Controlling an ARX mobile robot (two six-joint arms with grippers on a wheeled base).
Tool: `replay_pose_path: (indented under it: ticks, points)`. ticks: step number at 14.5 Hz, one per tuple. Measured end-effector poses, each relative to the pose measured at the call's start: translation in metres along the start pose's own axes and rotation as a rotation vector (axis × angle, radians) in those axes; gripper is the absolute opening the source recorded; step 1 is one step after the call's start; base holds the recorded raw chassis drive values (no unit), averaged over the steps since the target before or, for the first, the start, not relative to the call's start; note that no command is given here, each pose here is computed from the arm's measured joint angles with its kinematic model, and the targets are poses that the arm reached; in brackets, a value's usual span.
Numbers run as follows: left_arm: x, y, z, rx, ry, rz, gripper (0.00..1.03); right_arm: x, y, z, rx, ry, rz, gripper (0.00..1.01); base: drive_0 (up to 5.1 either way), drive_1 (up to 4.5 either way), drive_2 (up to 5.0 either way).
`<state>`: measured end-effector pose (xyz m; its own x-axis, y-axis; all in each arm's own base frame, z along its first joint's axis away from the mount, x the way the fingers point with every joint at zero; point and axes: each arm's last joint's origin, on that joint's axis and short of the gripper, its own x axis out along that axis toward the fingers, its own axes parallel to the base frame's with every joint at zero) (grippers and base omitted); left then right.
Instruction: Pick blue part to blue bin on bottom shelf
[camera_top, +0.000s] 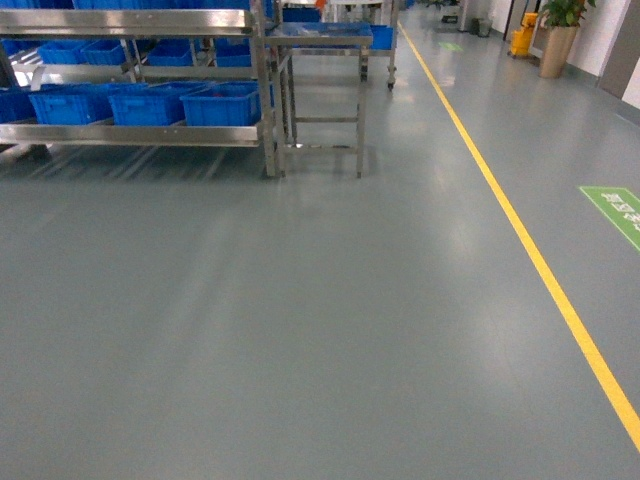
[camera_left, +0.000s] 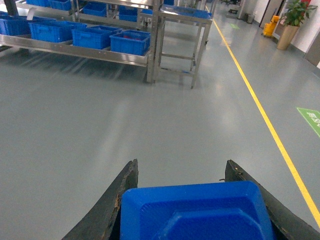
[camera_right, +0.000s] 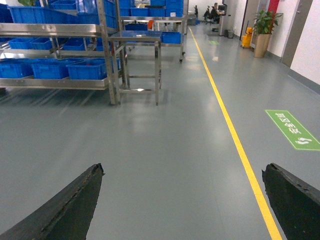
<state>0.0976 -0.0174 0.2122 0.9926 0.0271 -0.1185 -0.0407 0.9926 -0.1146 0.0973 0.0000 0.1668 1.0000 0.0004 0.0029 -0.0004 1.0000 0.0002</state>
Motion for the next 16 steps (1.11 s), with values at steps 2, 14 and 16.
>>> replay_pose_path:
  ticks: [2, 14, 16]
  points:
    - [0.0001, -0.0001, 0.0000, 0.000, 0.000, 0.000, 0.44, 0.0000, 0.0000, 0.0000, 0.000, 0.000, 0.000, 0.98, 0.0, 3.81, -3.9]
    - [0.0002, 0.0000, -0.0001, 0.001, 0.002, 0.001, 0.44, 0.0000, 0.0000, -0.0001, 0.000, 0.002, 0.000, 0.98, 0.0, 3.88, -3.8]
    - [0.0003, -0.0001, -0.0001, 0.001, 0.002, 0.000, 0.44, 0.0000, 0.0000, 0.0000, 0.000, 0.000, 0.000, 0.98, 0.0, 3.90, -3.8]
